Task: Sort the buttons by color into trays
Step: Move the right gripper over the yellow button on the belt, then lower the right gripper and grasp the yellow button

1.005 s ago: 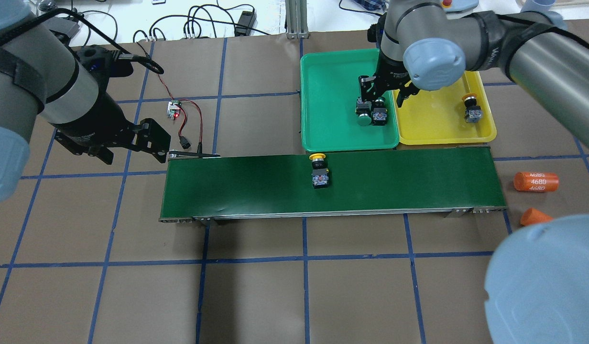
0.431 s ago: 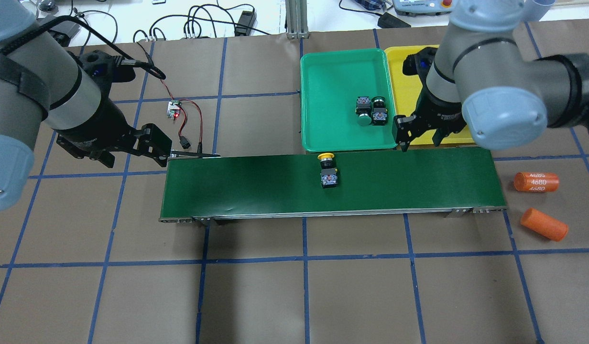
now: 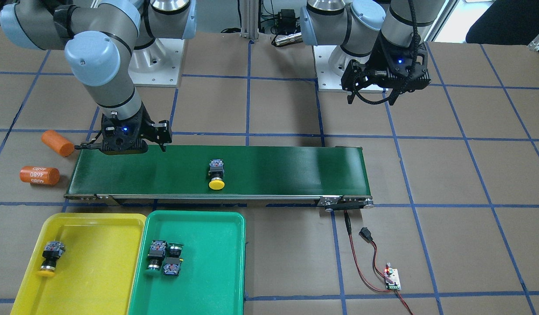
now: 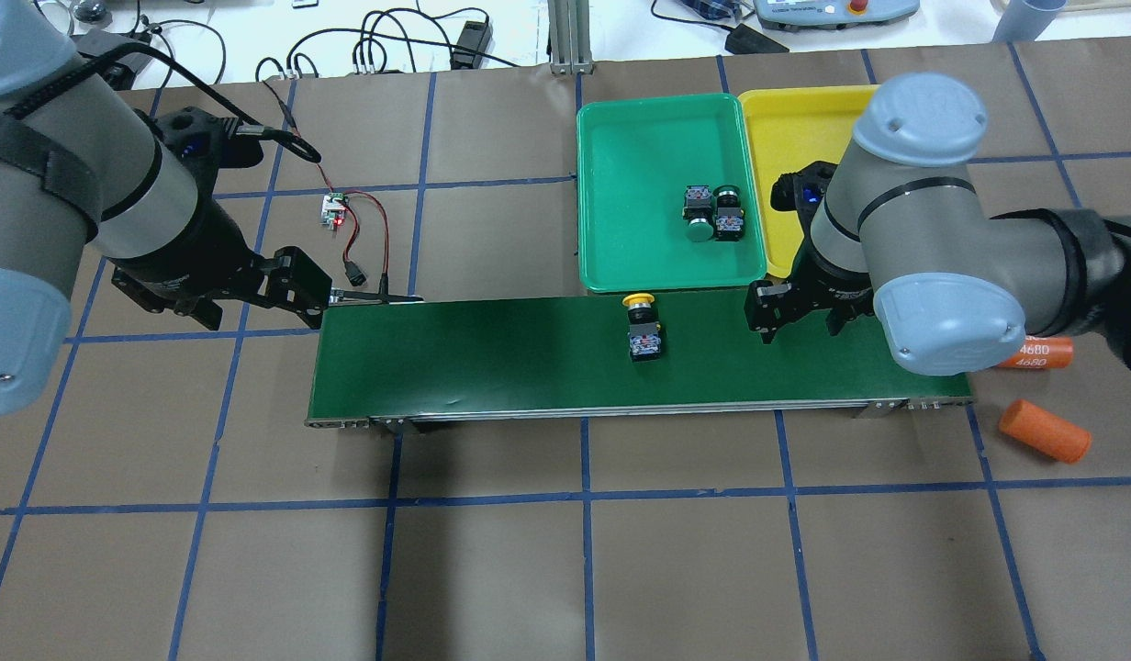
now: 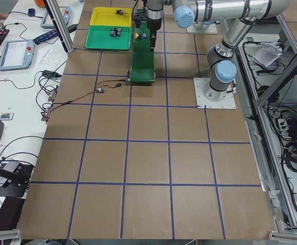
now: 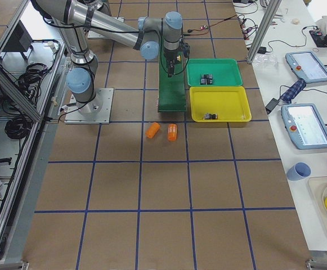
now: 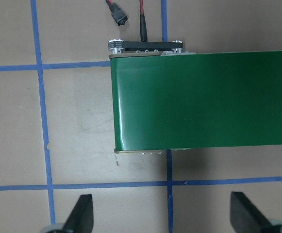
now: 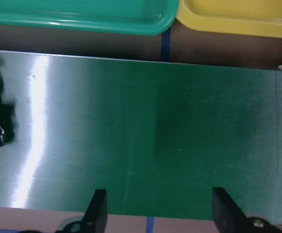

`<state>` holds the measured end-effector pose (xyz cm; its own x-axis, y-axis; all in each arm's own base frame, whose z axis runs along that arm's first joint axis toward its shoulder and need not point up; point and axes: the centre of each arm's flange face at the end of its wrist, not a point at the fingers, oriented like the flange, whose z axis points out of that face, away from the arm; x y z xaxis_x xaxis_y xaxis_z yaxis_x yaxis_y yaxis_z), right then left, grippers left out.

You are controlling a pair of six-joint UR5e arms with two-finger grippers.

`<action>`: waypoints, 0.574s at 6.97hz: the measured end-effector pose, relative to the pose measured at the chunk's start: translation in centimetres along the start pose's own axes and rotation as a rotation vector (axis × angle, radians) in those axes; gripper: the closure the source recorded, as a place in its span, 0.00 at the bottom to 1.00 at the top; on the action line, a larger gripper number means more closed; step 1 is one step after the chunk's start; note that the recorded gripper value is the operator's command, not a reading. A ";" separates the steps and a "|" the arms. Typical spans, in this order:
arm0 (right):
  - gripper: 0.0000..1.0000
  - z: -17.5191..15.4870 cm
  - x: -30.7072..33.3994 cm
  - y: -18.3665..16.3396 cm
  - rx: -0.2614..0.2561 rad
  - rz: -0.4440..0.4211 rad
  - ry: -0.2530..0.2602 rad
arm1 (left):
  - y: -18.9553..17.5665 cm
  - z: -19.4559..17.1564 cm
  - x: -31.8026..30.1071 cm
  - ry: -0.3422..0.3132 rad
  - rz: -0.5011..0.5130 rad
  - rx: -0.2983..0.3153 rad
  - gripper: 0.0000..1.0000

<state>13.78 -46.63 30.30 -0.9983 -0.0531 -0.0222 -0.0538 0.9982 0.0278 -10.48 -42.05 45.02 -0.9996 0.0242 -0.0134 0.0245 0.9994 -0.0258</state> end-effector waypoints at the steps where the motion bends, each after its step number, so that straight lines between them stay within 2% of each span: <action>1: 0.21 0.3 -1.7 0.0 0.011 0.039 -0.034 | 0.0 0.0 0.0 0.001 0.000 0.001 0.00; 4: 0.21 2.8 -6.7 -1.0 0.058 0.089 -0.063 | -0.8 -0.4 -0.2 0.000 -0.006 0.018 0.00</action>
<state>20.55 -47.15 27.61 -0.9957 0.0357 -0.0852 0.0380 0.9990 -0.0253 -10.32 -42.87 45.41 -0.9998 0.0179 -0.0128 0.0184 0.9989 -0.0440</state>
